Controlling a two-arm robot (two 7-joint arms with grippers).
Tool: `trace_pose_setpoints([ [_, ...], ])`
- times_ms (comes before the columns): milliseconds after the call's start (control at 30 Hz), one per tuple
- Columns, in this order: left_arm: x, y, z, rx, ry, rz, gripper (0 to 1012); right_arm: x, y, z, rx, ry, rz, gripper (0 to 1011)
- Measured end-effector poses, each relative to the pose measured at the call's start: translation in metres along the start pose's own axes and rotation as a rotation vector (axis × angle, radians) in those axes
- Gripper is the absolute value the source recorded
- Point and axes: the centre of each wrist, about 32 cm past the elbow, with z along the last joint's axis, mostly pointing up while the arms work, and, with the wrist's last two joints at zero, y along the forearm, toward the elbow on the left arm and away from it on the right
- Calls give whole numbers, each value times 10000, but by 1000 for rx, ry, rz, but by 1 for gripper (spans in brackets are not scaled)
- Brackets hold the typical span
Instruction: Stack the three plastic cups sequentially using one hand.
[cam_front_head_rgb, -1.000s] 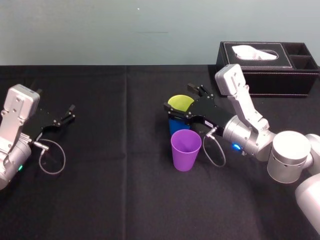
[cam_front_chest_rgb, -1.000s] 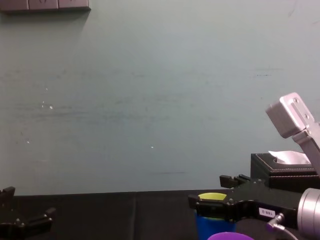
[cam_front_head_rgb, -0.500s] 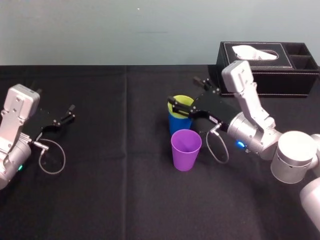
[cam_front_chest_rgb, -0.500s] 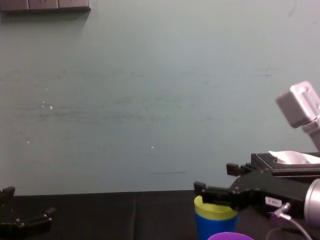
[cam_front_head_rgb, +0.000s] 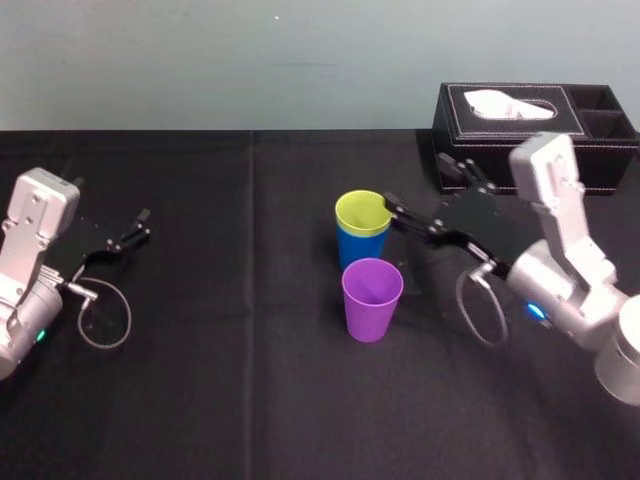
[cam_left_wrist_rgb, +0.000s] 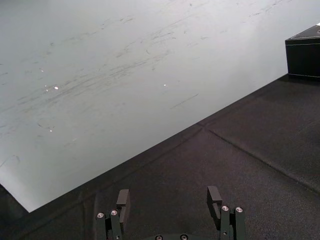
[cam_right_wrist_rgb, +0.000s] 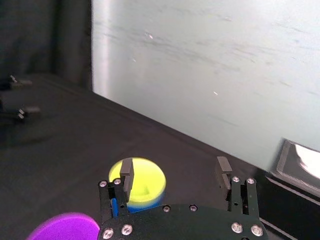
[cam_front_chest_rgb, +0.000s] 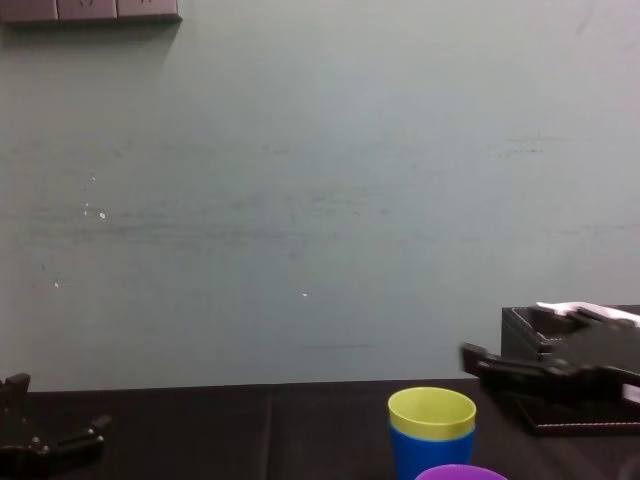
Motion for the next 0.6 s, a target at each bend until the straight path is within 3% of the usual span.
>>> trace_pose_setpoints([
  [300, 0, 0, 0, 0, 0, 0, 1011, -2, -488, -176, -99, -42, -49, 1004],
  [600, 0, 0, 0, 0, 0, 0, 1011, -47, -790, -435, -157, -74, 33, 1004],
])
